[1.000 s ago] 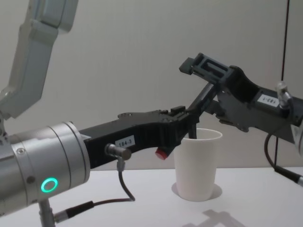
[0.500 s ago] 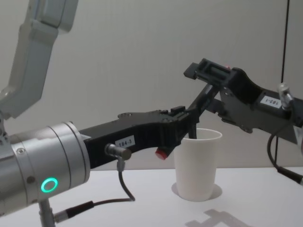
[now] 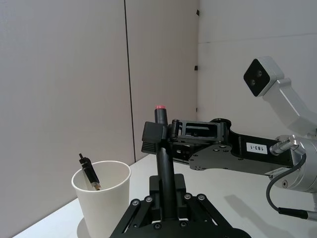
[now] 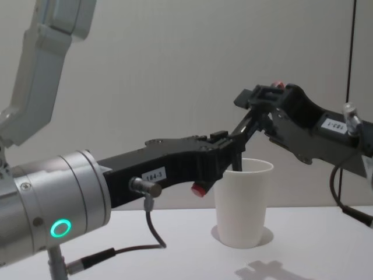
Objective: Place the pen into the pen holder.
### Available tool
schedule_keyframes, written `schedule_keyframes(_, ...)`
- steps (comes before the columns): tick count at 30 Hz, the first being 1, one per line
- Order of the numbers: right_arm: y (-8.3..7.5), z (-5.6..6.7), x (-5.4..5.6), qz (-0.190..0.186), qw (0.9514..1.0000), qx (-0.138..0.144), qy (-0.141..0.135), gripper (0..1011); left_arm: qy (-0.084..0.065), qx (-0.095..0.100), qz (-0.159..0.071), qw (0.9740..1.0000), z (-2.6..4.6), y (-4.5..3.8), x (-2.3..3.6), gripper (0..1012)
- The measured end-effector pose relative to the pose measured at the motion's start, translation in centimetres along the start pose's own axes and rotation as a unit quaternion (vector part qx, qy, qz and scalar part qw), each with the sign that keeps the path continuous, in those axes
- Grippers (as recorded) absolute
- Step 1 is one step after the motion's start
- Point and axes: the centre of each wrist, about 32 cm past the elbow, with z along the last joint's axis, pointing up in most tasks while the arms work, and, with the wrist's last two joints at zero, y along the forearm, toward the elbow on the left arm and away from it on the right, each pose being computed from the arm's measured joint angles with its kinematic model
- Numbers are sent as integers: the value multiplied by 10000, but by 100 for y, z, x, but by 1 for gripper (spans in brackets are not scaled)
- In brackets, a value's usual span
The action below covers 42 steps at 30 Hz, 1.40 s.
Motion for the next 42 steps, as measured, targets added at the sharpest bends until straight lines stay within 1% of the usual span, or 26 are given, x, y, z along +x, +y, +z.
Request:
schedule_keyframes(5, 0, 0, 0, 0, 10000, 1, -4, 246, 0, 1, 0, 10000, 0, 0, 0, 170)
schedule_keyframes(7, 0, 0, -1, 3, 10000, 1, -3, 214, 0, 3, 0, 10000, 0, 0, 0, 170)
schedule_keyframes(36, -1, 1, 2, -11, 10000, 4, -6, 211, 0, 1, 0, 10000, 0, 0, 0, 171)
schedule_keyframes(38, -4, 4, 6, -33, 10000, 6, -11, 208, -2, -8, 1, 10000, 2, 0, 0, 193)
schedule_keyframes(39, -4, 5, 7, -35, 10000, 5, -13, 207, -3, -10, 2, 10000, 2, 0, 1, 228)
schedule_keyframes(41, -3, 3, 6, -34, 10000, 6, -10, 206, -3, -10, 2, 10000, 2, 0, 1, 259)
schedule_keyframes(42, -3, 3, 5, -33, 10000, 6, -9, 206, -3, -11, 2, 10000, 2, 0, 1, 326)
